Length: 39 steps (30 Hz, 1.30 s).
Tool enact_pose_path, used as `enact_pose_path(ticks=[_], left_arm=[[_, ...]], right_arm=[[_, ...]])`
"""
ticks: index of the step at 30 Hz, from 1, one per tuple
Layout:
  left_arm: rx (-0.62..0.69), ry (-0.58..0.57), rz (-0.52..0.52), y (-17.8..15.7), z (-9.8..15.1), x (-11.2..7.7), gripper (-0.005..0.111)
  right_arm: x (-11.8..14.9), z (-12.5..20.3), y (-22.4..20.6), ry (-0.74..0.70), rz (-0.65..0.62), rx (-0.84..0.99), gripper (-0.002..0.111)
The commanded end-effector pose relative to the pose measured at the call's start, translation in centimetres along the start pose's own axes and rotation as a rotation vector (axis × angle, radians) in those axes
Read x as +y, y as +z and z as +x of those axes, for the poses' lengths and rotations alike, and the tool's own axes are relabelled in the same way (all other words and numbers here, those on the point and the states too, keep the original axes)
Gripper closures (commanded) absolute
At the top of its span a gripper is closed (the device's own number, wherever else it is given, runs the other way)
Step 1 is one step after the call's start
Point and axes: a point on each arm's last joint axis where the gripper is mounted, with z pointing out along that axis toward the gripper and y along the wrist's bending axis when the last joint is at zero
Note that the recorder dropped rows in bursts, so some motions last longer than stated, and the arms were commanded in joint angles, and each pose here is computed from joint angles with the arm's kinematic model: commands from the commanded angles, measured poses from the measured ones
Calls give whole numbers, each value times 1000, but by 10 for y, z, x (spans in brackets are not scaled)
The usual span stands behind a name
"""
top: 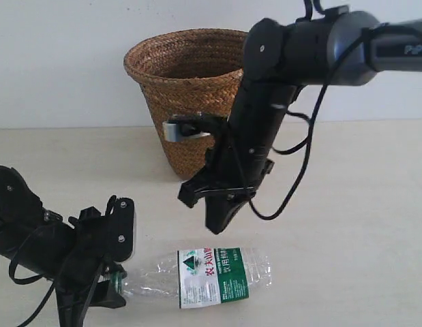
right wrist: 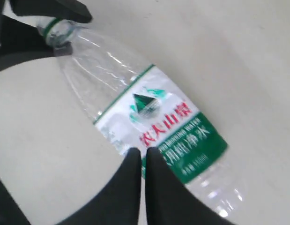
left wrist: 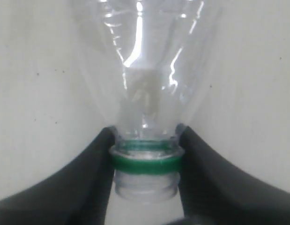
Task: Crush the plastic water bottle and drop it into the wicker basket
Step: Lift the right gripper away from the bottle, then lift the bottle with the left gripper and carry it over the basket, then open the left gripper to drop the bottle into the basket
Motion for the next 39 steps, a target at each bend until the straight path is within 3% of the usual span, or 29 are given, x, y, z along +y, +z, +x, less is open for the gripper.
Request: enact_pose_path(ticks=[1,3,8,14,19,21,23,26,27,29,32,34,36,39], left_arm=[[-48,9,-56,-23,-9,1,102],[-82,19,-73,-38,-14,-1,102],[-130,13,-95,-53,-22,0,102],[-216,-10,-78,-66,-41,11,102],[-296,-14,-158,-94,-64,35,102],[-335,-13,-216,-112,-72,49,102],[-381,-40,-341,-135,-79,72,102],[-442,-117,-642,-164,-89,111,102],[-455,-128,-700,-168,-93,122,98],[-461,-109,-713,-166,-101,138,82],[-471,-146,-733,-155,-108,160,33],[-480,-166,-737,-150,-111,169,13],[-479,-160,-734,-148,-112,171,12],[-480,-158,-753,-152,-112,172,22]], right_arm=[[-17,27,-54,79,189,-43,108],[-34,63,-96,174,249,-113,108],[-56,128,-138,346,313,-185,108],[-75,181,-139,481,347,-155,108],[-89,193,-124,539,360,-185,108],[-90,192,-120,540,351,-219,108],[-90,190,-117,528,338,-250,108],[-87,185,-116,502,294,-289,108],[-86,184,-116,492,280,-300,108],[-84,182,-116,484,258,-315,108],[-81,181,-115,483,223,-312,108],[-79,181,-113,481,203,-296,108],[-77,181,-112,477,189,-290,108],[-77,180,-113,460,186,-306,108]])
